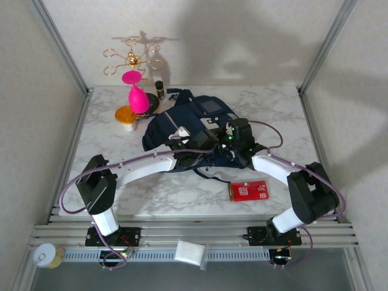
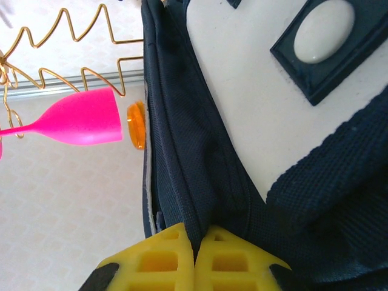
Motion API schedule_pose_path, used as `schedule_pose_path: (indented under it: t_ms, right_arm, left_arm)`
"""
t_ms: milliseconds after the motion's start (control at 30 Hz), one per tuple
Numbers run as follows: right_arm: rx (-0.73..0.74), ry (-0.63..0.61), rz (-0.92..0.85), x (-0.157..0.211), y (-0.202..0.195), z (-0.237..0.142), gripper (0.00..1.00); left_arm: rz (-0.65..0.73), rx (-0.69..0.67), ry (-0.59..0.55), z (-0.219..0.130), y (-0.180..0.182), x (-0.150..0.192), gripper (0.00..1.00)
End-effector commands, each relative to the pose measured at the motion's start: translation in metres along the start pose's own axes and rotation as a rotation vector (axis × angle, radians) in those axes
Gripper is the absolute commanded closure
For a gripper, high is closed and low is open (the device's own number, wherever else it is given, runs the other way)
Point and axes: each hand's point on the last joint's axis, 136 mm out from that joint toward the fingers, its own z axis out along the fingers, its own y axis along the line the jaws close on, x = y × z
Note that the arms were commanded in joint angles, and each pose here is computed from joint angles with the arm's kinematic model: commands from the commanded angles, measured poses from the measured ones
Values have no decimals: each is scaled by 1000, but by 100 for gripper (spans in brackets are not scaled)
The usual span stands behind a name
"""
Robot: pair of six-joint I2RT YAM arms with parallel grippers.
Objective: Pack the student bag
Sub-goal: Unzip the student bag at the center of the table.
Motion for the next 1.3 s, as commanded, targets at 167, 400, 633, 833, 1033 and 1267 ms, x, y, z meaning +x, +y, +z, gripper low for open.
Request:
schedule_pose_path:
  t_ms: [167, 400, 633, 833, 1033, 1267]
  right_arm:
    - [-169, 36, -95, 15, 56, -15, 100]
    - [-150, 19, -121, 9, 58, -16, 100]
    - [-140, -3, -134, -10, 54, -27, 100]
    - [-120, 23, -178, -27, 48, -37, 100]
    - [-85, 19, -213, -46, 41, -47, 100]
    - [-130, 17, -160, -31, 45, -49, 100]
  left_arm:
    - [-53, -71, -136, 8, 28, -30, 86]
    - [-4, -38, -101, -3, 22, -30, 100]
    - [96, 4, -29, -24, 27, -26, 100]
    - [264, 40, 40, -36, 27, -21, 100]
    - [429, 72, 121, -39, 30, -8, 100]
    - [230, 205, 149, -51, -10, 25, 94]
